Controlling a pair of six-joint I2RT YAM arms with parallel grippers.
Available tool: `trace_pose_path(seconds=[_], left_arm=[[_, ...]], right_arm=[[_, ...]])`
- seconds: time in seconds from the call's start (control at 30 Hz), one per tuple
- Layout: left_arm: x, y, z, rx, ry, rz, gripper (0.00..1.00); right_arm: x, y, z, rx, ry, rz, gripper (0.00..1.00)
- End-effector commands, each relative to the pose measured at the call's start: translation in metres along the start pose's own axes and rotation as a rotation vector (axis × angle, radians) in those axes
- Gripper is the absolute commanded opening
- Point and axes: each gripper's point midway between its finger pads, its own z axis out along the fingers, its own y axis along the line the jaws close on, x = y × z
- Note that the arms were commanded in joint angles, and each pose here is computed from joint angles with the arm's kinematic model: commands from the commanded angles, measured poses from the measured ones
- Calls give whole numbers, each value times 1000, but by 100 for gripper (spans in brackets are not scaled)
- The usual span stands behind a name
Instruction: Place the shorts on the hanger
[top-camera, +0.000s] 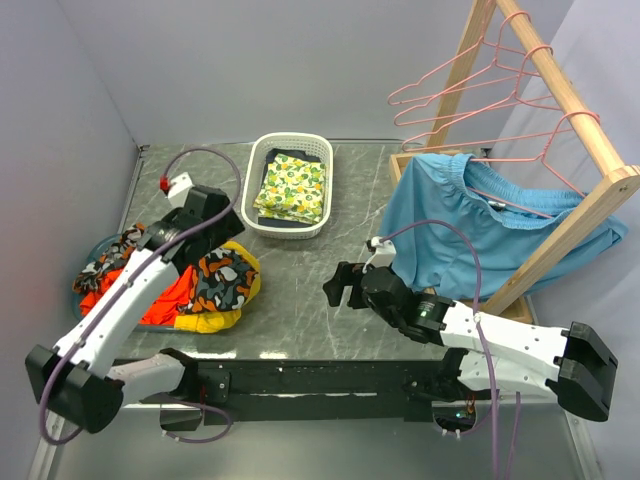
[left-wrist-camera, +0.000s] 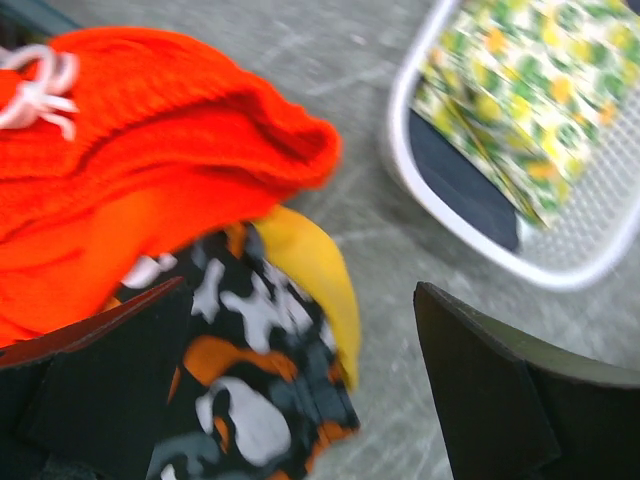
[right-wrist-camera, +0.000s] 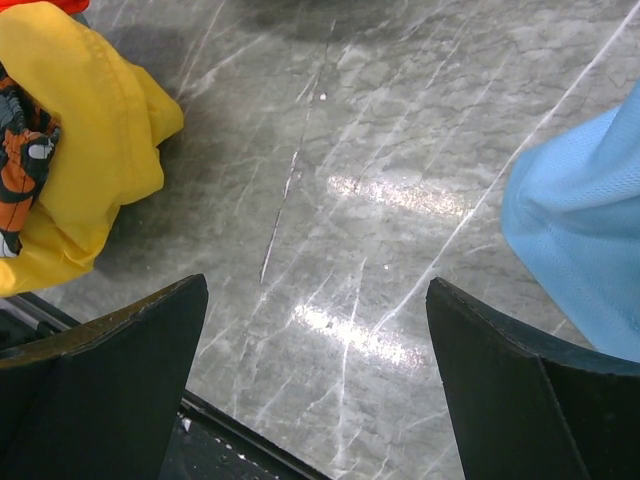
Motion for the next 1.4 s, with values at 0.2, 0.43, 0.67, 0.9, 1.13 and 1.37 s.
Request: trace_pose_path(seconds=[0.2,0.43,0.67,0.9,1.13,1.37], left_arm=[[-50,9,53,-190,-93,-98,93],[-39,8,87,-243,-46,-109,83],[-39,24,103,-320,-80,-209,49],[-31,56,113,-438,-104,-303,58],[-24,63,120,-452,-91,-336,48],[-58,64,93,-413,-155,-353,1]], right_arm=[[-7,10,2,-34,-24,1,97],[-5,9,1,-36,-22,0,97],[-2,9,3,-42,-12,2,97],[0,12,5,-50,1,-9,97],[-1,14,5,-52,5,-17,97],[-7,21,4,-71,-2,-27,97]])
